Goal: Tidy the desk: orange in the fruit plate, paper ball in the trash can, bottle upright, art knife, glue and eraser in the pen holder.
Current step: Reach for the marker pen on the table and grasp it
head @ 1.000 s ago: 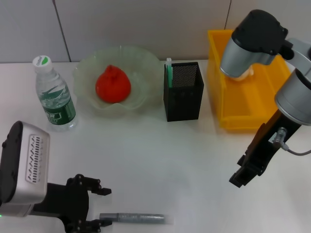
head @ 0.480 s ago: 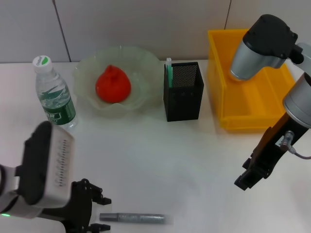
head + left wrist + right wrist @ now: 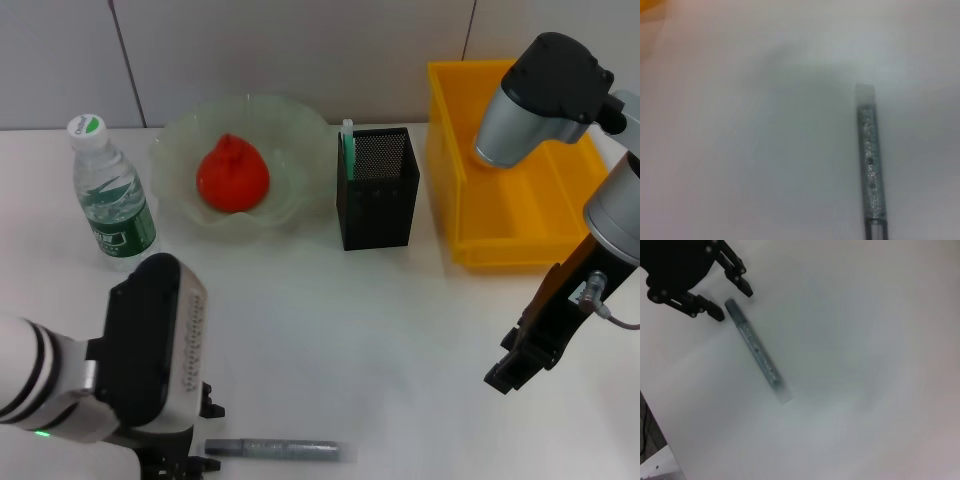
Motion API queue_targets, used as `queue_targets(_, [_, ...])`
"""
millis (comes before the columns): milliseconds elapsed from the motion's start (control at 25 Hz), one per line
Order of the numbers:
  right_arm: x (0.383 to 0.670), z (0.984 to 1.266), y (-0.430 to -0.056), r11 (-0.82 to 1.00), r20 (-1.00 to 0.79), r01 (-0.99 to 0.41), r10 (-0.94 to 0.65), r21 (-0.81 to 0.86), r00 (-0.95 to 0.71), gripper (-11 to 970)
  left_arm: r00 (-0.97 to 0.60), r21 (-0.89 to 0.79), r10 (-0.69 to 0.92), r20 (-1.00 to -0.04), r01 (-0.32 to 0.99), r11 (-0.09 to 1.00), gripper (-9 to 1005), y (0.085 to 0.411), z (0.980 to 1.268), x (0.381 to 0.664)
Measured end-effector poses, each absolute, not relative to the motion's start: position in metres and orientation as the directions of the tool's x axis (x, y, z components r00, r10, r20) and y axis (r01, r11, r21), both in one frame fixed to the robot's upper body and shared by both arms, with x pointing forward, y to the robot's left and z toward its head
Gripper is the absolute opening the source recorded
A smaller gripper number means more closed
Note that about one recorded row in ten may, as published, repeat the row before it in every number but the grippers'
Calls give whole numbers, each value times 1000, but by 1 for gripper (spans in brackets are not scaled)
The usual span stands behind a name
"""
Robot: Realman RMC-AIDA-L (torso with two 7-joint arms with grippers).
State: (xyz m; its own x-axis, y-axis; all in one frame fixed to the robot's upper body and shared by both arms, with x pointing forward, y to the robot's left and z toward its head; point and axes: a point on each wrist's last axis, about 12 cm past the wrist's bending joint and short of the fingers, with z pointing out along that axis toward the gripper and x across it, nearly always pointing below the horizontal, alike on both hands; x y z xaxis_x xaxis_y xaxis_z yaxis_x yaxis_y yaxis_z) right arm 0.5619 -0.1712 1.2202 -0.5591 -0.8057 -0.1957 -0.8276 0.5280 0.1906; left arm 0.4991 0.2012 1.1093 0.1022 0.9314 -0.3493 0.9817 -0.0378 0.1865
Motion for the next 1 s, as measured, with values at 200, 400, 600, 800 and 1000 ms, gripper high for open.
queue_targets(200, [562, 1221, -171, 526, -196, -829, -807, 189, -557, 468, 78, 156, 944, -320, 987, -28, 504, 192, 1114, 503])
queue_targets(400, [562, 1221, -170, 524, -195, -831, -809, 188, -554, 468, 71, 116, 954, -293, 992, -39, 502, 184, 1119, 504])
queue_targets(600, [563, 1219, -169, 521, -188, -832, -812, 192, -552, 468, 102, 123, 967, -234, 990, -75, 500, 174, 1120, 504])
queue_targets(800, [563, 1218, -169, 514, -187, -836, -817, 192, -546, 467, 109, 137, 973, -201, 987, -82, 483, 169, 1121, 507])
queue_targets(1000, [563, 1217, -169, 511, -186, -838, -819, 192, -543, 467, 114, 146, 974, -197, 986, -86, 466, 167, 1122, 509])
